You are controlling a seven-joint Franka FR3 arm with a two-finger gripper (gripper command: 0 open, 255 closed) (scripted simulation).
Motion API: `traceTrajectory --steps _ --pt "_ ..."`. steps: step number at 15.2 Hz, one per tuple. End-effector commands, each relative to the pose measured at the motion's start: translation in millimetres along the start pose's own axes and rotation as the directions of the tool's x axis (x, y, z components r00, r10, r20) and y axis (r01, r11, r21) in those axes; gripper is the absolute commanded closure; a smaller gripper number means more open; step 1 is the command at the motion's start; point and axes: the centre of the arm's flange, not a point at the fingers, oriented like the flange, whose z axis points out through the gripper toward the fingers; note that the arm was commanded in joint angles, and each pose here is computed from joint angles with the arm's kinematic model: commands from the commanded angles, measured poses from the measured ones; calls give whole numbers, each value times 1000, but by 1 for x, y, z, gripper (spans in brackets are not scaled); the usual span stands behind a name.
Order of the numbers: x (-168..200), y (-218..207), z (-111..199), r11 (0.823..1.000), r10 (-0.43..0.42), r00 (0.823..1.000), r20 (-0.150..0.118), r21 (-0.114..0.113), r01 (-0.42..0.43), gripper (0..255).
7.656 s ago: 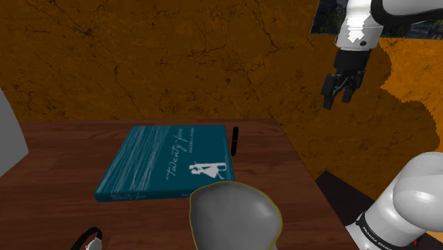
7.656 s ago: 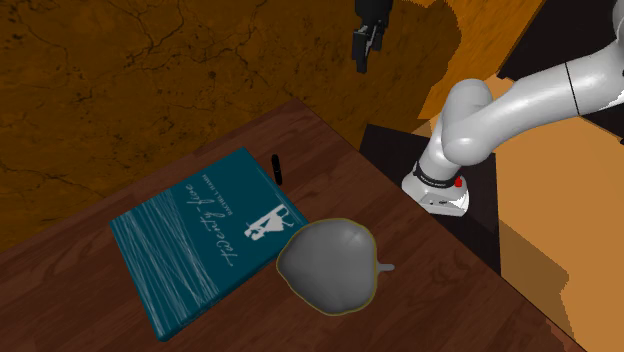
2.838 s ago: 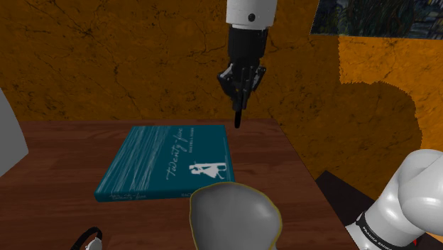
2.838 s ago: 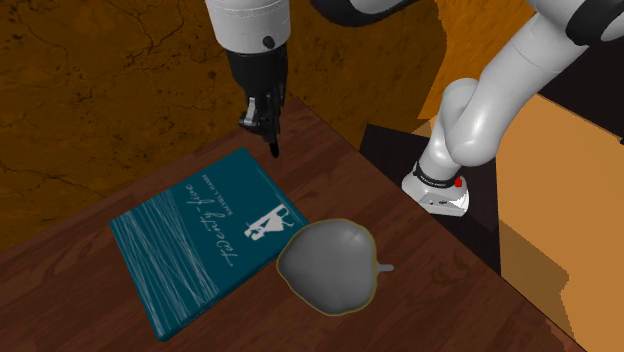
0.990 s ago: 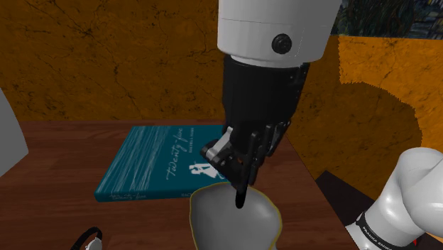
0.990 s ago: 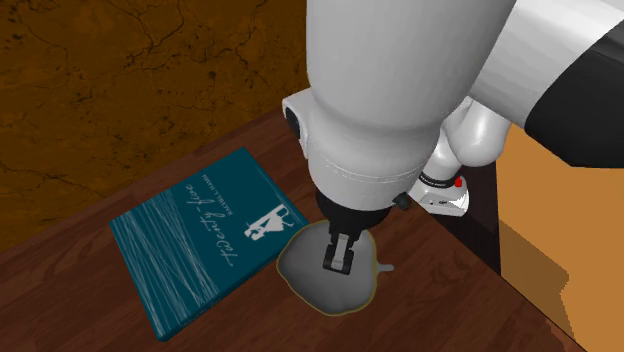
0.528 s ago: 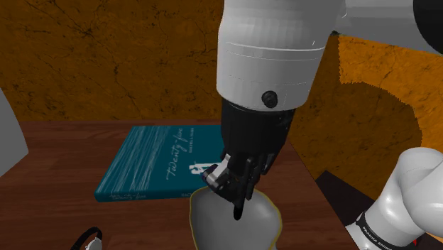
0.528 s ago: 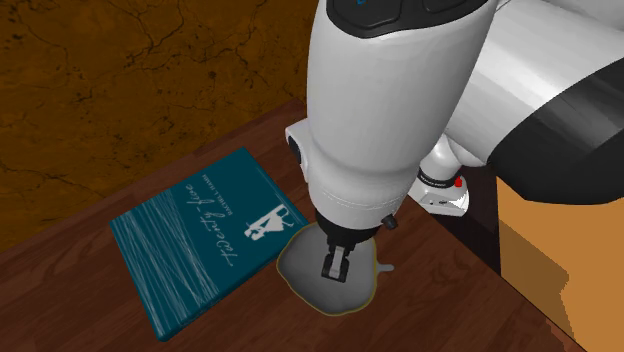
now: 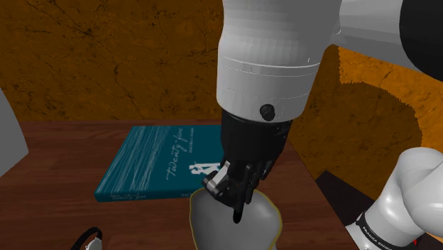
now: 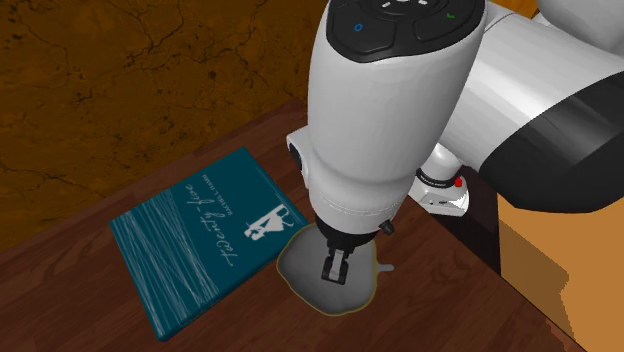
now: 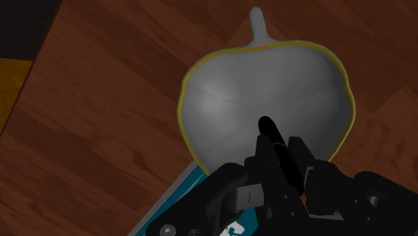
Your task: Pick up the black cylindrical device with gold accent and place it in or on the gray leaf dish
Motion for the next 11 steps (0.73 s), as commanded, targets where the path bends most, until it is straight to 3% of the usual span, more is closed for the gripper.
traceTrajectory --steps 1,6,10,11 --pt "0 0 0 1000 0 1000 0 0 0 0" --pt "0 0 0 1000 0 1000 0 0 0 0" --pt "0 0 -50 1000 0 1000 0 0 0 0" --pt "0 0 -50 1000 0 1000 0 0 0 0"
